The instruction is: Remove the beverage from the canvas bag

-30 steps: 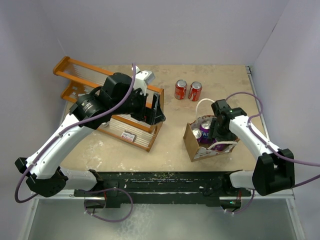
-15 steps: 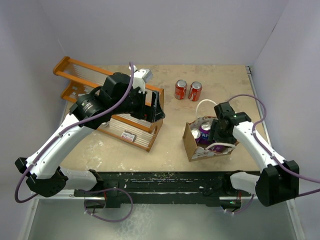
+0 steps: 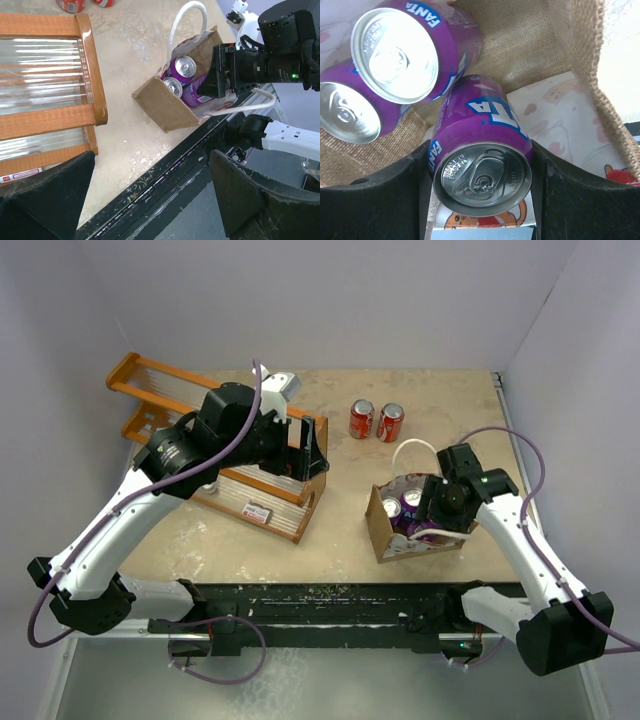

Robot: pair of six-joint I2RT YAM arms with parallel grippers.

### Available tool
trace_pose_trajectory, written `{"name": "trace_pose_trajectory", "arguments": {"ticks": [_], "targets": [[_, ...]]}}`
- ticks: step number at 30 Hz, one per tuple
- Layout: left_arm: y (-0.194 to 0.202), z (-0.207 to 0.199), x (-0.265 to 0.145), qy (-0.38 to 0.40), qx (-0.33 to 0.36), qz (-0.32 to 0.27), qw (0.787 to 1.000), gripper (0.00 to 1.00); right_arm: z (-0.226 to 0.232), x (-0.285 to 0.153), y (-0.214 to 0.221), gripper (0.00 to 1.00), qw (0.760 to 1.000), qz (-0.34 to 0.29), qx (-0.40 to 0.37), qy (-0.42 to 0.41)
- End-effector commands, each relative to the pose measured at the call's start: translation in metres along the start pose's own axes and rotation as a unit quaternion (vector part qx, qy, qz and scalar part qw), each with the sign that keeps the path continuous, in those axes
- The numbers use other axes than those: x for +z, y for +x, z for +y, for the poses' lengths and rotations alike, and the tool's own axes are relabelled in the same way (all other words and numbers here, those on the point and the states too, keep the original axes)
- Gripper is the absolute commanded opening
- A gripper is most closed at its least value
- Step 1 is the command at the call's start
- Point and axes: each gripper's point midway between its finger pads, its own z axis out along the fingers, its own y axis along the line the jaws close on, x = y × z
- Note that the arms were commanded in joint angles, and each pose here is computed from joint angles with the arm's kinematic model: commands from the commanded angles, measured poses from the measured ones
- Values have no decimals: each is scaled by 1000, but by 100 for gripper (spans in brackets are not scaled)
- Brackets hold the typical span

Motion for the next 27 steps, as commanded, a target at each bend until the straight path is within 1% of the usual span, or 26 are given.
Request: {"name": "trace_pose_trajectory", "arguments": {"ticks": [1,4,9,12,19,24,27], "targets": [[-20,-12,-21,20,0,-45,999,99,28,-28,-30,0,997,-49,11,-60],[-18,-9,-23,14,-8,-48,999,99,29,-31,-29,0,997,-46,8,-66],[-9,-9,-18,22,-25,-43,999,99,29,-42,-35,0,995,-67,5,-73],[-13,-5,-18,9,-19,-52,998,99,27,-50,-38,0,995,-75,5,-68],[-24,0,-25,-11,3,-62,998,99,36,-61,-48,0,991,-97,18,-94],[-29,-2,-33,-8,19,-74,997,99,36,-76,-49,0,990,-99,28,-96],[-30,0,-35,-13,26,-76,997,99,32,-87,-52,0,988,-118,34,-93]]}}
